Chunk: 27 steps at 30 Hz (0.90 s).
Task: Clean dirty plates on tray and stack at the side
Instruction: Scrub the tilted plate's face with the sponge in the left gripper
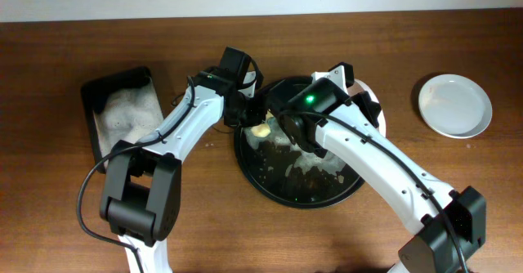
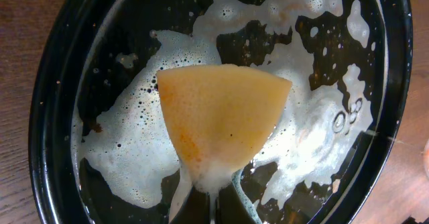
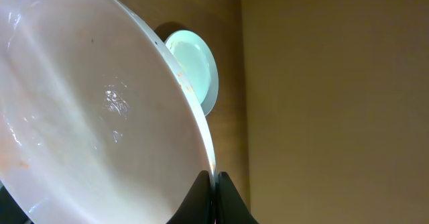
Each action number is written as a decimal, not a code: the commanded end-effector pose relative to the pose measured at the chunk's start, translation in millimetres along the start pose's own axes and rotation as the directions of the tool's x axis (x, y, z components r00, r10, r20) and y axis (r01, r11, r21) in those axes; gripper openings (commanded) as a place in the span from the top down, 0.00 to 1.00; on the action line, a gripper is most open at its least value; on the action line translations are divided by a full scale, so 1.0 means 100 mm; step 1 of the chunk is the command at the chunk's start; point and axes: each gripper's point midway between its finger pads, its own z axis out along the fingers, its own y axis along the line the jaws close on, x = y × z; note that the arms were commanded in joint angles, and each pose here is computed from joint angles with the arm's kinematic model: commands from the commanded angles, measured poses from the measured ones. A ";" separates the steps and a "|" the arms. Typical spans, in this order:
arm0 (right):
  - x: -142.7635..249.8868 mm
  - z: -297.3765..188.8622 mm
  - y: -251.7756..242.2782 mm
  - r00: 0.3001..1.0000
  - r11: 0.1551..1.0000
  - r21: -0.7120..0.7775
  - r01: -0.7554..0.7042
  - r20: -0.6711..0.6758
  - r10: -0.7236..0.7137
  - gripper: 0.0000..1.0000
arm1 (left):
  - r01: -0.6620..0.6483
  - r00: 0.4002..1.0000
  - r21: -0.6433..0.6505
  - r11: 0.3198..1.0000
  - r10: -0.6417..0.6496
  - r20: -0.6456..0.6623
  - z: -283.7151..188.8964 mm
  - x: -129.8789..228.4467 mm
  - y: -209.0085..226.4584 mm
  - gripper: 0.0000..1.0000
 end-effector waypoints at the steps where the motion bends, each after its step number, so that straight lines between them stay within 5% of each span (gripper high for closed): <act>1: -0.07 -0.06 -0.12 0.999 0.999 0.030 -0.032 0.043 0.030 0.96 | -0.026 0.999 0.002 1.000 0.026 0.026 -0.10 -0.03 -0.04 0.99; 9: -0.06 -0.06 -0.11 0.999 0.999 0.022 -0.032 0.038 0.031 0.96 | -0.028 0.999 0.010 1.000 0.027 0.027 -0.10 -0.04 -0.06 1.00; 11: -0.01 -0.06 -0.01 0.999 0.999 -0.031 -0.035 0.006 0.035 0.96 | -0.044 0.999 0.096 0.994 0.043 0.020 -0.11 -0.03 -0.21 1.00; 13: 0.07 -0.05 0.21 0.995 0.985 -0.155 -0.078 -0.069 0.068 0.96 | -0.136 0.991 0.331 0.934 0.134 0.029 -0.21 -0.03 -0.64 1.00; 17: 0.11 0.02 0.38 0.980 0.952 -0.260 -0.159 -0.158 0.120 0.96 | -0.327 0.939 0.562 0.759 0.326 0.106 -0.42 0.08 -1.05 1.00; 23: 0.10 0.10 0.31 0.976 0.955 -0.238 -0.178 -0.167 0.141 0.96 | -0.357 0.912 0.568 0.742 0.407 0.042 -0.36 0.39 -1.05 1.00; 27: 0.08 0.09 0.33 0.976 0.953 -0.242 -0.183 -0.163 0.147 0.96 | -0.448 0.878 0.437 0.780 0.476 0.051 -0.13 0.42 -1.08 1.00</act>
